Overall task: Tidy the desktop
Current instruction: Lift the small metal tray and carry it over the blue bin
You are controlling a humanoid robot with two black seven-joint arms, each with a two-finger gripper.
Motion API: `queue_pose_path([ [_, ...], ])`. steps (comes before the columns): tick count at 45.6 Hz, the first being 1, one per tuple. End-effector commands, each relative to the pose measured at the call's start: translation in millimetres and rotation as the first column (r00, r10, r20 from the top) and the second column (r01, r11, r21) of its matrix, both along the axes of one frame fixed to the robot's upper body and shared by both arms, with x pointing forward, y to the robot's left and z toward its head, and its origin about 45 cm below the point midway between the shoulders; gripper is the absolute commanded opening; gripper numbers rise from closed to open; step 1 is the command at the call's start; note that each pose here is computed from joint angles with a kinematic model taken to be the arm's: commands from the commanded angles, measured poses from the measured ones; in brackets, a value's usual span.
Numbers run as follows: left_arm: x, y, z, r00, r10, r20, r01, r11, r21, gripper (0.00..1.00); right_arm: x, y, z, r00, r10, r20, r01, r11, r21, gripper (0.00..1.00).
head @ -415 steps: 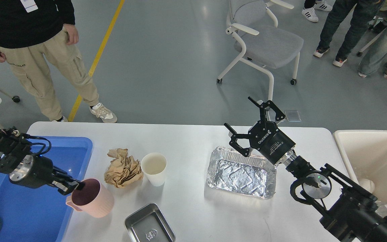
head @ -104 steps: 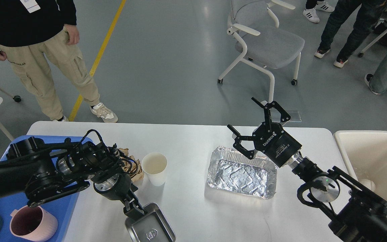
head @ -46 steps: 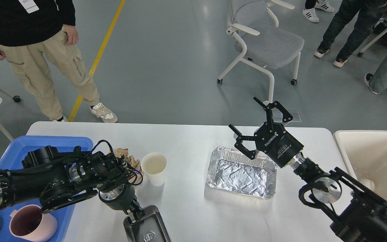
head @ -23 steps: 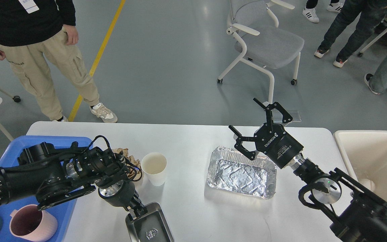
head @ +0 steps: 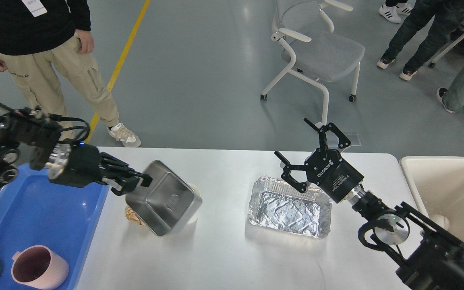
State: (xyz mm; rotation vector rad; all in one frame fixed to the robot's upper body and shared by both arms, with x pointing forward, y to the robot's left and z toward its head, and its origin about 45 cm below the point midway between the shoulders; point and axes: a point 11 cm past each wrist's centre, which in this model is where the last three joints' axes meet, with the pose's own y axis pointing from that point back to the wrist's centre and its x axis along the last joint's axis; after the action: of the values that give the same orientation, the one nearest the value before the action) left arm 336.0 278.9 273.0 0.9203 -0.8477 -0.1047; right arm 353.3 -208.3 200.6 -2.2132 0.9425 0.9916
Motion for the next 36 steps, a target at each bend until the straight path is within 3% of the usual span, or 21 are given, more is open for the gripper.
queue_pose_path([
  [1,-3.0,57.3,20.1,0.991,0.122,0.057,-0.125,0.991,0.038,0.03,0.4,-2.0,0.7,1.000,-0.003,0.002,0.003,1.000,-0.004,1.00],
  [12,-3.2,143.0,21.1,0.930,0.307,0.202,-0.330,0.940,0.092,0.02,-0.7,-1.5,1.3,1.000,0.000,0.004,0.000,1.000,-0.002,1.00],
  [27,-4.1,264.6,-16.6,0.763,0.535,0.363,-0.627,0.748,0.218,0.02,-3.0,-4.7,6.7,1.000,0.009,0.018,-0.009,1.000,-0.010,1.00],
  [36,0.4,277.8,-34.1,0.729,0.573,0.374,-0.669,0.710,0.219,0.03,-4.3,-1.6,6.5,1.000,0.015,0.017,-0.015,1.000,-0.004,1.00],
])
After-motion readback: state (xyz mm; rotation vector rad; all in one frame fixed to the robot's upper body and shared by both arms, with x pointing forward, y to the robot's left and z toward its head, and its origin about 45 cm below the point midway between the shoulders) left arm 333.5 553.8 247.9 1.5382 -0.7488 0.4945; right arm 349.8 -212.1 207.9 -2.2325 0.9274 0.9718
